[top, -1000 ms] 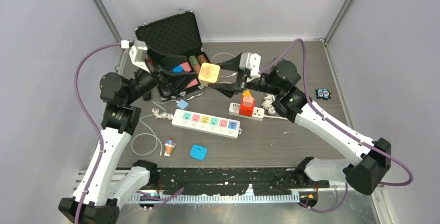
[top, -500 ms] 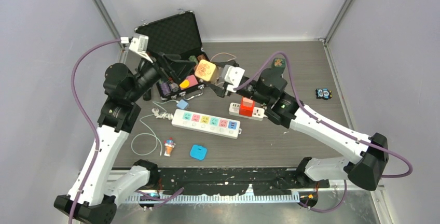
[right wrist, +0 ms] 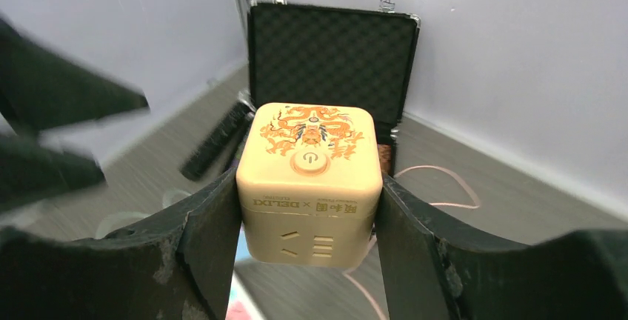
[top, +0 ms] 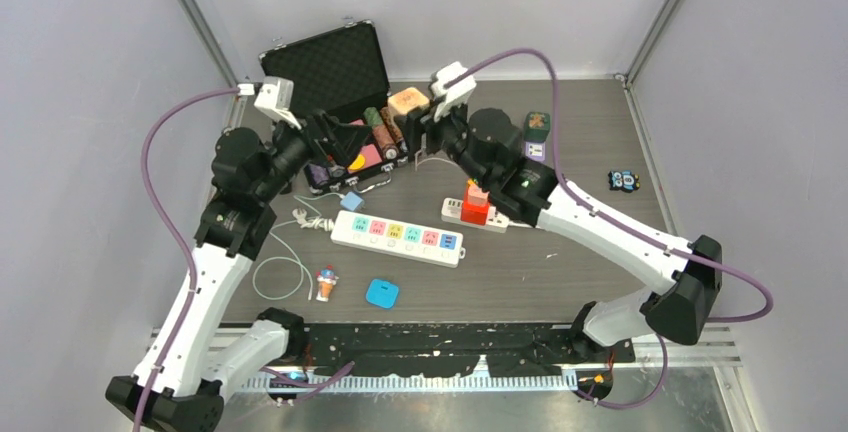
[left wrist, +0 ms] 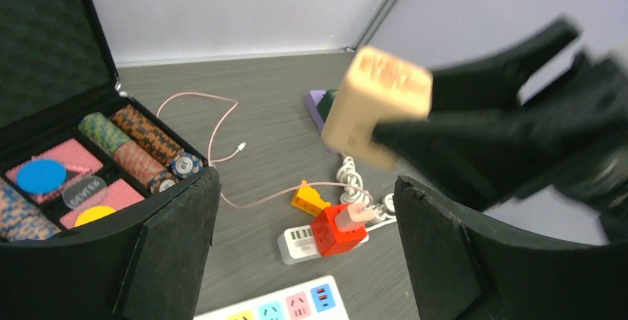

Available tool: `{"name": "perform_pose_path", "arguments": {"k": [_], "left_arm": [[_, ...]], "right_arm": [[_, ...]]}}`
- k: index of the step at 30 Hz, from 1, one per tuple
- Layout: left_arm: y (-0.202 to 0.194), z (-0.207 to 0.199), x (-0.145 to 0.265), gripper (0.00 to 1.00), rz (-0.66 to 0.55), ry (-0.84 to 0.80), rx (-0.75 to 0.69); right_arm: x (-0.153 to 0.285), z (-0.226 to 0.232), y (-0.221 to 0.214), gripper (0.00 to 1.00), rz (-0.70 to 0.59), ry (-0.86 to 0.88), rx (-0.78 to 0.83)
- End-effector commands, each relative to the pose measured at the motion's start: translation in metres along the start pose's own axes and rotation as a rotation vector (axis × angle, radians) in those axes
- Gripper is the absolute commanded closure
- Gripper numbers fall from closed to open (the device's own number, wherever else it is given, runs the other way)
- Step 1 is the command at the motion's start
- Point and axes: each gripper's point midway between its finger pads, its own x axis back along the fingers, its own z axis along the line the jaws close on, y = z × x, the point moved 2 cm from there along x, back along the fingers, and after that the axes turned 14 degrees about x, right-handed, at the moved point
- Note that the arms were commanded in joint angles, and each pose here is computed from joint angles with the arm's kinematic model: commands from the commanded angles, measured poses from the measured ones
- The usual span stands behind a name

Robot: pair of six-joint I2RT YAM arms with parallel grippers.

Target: Insert the plug

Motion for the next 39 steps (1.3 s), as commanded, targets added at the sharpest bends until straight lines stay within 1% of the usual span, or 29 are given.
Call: {"name": "perform_pose_path", "arguments": {"k": [1,2,3,4,5,6,7,11,13,16,20,24,29,31,35,36,38,39], "left_arm": [[0.008,-0.024,-0.001,0.15,-0.092,-0.211,-0.176],[0.007,-0.026,-0.001,0.16,-0.101,-0.238,-0.189],[0.008,-0.028,-0.002,0.15,-0.121,-0.263,-0.194],[0.008,-0.030,-0.002,0.14,-0.135,-0.286,-0.187],[0.007,-0.032,-0.002,0.14,-0.145,-0.310,-0.183],[0.007,-0.035,-0.003,0.14,-0.160,-0.334,-0.184],[0.008,-0.039,-0.004,0.14,-0.179,-0.355,-0.191],[0.011,-0.044,-0.020,0.12,-0.261,-0.342,-0.239],[0.013,-0.049,-0.029,0.12,-0.303,-0.339,-0.231],[0.009,-0.059,-0.043,0.11,-0.301,-0.351,-0.212],[0.001,-0.059,-0.059,0.12,-0.311,-0.321,-0.208],[-0.004,-0.062,-0.068,0.12,-0.300,-0.326,-0.193],[-0.009,-0.066,-0.075,0.16,-0.288,-0.334,-0.129],[-0.011,-0.067,-0.078,0.20,-0.280,-0.337,-0.095],[-0.017,-0.066,-0.081,0.39,-0.256,-0.344,-0.038],[-0.020,-0.067,-0.081,0.42,-0.242,-0.352,-0.028],[-0.027,-0.067,-0.080,0.42,-0.212,-0.363,-0.012],[-0.030,-0.067,-0.080,0.40,-0.198,-0.372,-0.009]], "right_arm": [[0.006,-0.036,0.050,0.95,-0.050,-0.107,-0.418],[0.005,-0.037,0.050,0.95,-0.048,-0.096,-0.468],[0.003,-0.039,0.050,0.95,-0.050,-0.077,-0.555],[0.003,-0.039,0.048,0.95,-0.039,-0.069,-0.592],[0.003,-0.039,0.043,0.95,-0.008,-0.067,-0.657],[0.003,-0.042,0.046,0.95,-0.006,-0.071,-0.687],[0.003,-0.041,0.039,0.95,0.035,-0.081,-0.740],[0.003,-0.038,0.042,0.95,0.093,-0.087,-0.888],[0.003,-0.036,0.044,0.95,0.113,-0.079,-0.943],[0.004,-0.036,0.047,0.95,0.122,-0.073,-1.023],[0.007,-0.034,0.048,0.95,0.142,-0.062,-1.084],[0.007,-0.030,0.047,0.95,0.158,-0.041,-1.118],[0.005,-0.024,0.043,0.95,0.180,-0.024,-1.145],[0.003,-0.024,0.042,0.95,0.182,-0.022,-1.148],[0.003,-0.023,0.041,0.95,0.187,-0.016,-1.147],[0.003,-0.023,0.040,0.95,0.189,-0.018,-1.146],[0.003,-0.025,0.039,0.95,0.189,-0.020,-1.146],[0.003,-0.025,0.039,0.95,0.189,-0.019,-1.146]]}}
